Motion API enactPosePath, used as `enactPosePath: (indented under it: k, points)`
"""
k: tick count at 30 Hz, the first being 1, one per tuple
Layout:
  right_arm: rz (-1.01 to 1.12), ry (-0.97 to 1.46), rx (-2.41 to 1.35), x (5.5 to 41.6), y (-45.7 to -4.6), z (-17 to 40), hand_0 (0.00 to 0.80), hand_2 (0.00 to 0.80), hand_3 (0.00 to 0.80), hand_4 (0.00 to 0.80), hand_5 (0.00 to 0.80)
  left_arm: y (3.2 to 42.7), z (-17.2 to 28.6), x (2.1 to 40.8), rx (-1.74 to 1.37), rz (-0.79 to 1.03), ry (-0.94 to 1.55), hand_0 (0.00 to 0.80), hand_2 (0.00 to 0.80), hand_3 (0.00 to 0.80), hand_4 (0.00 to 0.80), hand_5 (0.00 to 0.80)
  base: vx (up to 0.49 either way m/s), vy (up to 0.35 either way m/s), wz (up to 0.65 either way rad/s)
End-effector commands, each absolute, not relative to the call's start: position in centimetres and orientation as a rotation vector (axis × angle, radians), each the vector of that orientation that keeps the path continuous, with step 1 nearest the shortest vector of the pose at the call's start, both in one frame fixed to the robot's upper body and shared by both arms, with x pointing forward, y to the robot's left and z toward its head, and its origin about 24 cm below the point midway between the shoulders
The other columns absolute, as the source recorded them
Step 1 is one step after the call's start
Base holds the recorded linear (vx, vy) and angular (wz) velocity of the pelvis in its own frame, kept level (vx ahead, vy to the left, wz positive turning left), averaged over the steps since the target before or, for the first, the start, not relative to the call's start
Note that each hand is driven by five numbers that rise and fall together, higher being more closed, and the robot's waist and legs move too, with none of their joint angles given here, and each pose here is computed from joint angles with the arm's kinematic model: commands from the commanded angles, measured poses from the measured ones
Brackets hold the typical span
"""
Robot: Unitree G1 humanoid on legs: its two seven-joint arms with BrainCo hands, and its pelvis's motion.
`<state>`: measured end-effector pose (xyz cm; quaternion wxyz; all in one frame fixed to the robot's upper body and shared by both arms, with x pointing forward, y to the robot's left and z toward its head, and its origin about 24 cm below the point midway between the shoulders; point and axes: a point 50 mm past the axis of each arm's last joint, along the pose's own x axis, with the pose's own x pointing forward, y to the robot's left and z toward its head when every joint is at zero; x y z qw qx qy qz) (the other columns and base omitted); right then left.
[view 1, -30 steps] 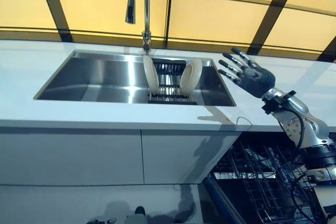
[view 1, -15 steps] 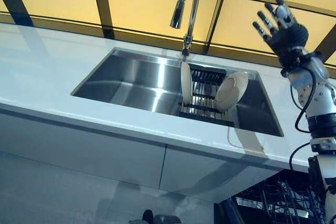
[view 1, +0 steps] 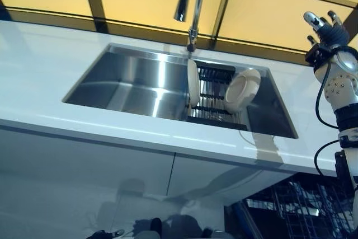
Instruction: Take plates into dishwasher
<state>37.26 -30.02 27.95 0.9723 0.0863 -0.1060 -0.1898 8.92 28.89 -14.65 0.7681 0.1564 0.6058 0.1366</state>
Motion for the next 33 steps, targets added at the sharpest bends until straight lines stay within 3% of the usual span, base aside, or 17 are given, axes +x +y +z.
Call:
enactPosePath:
  k: [1,7,33]
  points:
    - [-0.452,-0.316,0.039,36.3,-31.2,32.9,0.000,0.000,0.000,0.000,0.000,29.6,-14.3,9.4,0.295,0.382,1.298,0.000,0.000,0.000,0.000,0.000,0.132,-0.150,0.12]
    - [-0.529,-0.206,-0.067,35.8,-33.6,32.8,0.000,0.000,0.000,0.000,0.000,28.1,-15.2,7.6,0.332,0.310,1.342,0.000,0.000,0.000,0.000,0.000,0.157,-0.068,0.23]
    - [-0.175,0.113,-0.046,39.0,-28.0,27.4,0.000,0.000,0.000,0.000,0.000,28.2,-14.8,9.0,0.310,0.308,1.268,0.000,0.000,0.000,0.000,0.000,-0.006,-0.001,-0.01]
